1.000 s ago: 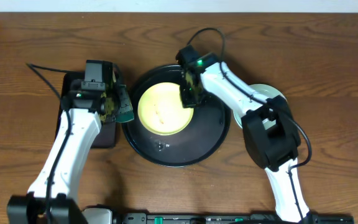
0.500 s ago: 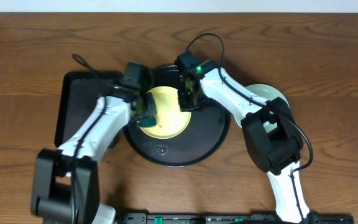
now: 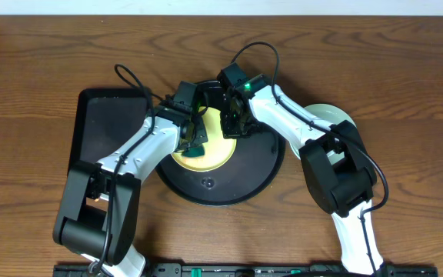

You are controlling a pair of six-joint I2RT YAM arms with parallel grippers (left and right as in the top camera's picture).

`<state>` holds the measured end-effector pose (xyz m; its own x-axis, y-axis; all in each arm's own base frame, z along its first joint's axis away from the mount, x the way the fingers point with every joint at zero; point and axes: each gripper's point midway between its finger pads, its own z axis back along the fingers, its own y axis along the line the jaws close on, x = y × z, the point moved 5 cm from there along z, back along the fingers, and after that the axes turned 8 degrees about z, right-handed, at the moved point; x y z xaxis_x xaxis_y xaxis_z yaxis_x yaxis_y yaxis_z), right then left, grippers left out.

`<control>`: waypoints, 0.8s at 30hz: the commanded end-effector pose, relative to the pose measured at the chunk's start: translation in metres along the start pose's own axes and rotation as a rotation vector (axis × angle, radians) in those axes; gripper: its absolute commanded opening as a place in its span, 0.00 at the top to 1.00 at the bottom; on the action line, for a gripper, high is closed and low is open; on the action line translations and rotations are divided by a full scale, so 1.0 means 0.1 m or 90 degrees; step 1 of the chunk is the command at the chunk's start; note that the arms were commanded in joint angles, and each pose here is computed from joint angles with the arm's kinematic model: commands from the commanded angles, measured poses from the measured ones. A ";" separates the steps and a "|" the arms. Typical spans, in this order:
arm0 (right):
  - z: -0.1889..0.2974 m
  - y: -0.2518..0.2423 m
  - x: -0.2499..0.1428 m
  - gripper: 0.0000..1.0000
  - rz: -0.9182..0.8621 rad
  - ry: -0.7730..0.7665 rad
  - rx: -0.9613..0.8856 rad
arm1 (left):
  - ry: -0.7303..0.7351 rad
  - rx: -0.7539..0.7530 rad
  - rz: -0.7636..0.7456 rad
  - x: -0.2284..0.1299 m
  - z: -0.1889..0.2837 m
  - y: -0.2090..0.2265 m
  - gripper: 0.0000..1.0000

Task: Clean dirty plates on tray and stack at the side
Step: 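Scrub the yellow plate held by right gripper with the sponge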

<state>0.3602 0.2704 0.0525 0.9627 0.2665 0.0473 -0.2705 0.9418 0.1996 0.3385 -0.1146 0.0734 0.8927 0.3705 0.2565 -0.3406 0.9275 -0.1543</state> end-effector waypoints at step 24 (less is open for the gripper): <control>-0.34 -0.11 -0.24 0.99 -0.007 0.072 -0.031 | -0.013 0.006 -0.076 -0.01 -0.12 0.03 0.92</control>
<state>0.3598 0.2706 0.0520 0.9627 0.2667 0.0467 -0.2705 0.9412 0.2026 0.3542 -0.1045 0.0748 0.8616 0.3304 0.3853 -0.3195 0.9429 -0.0940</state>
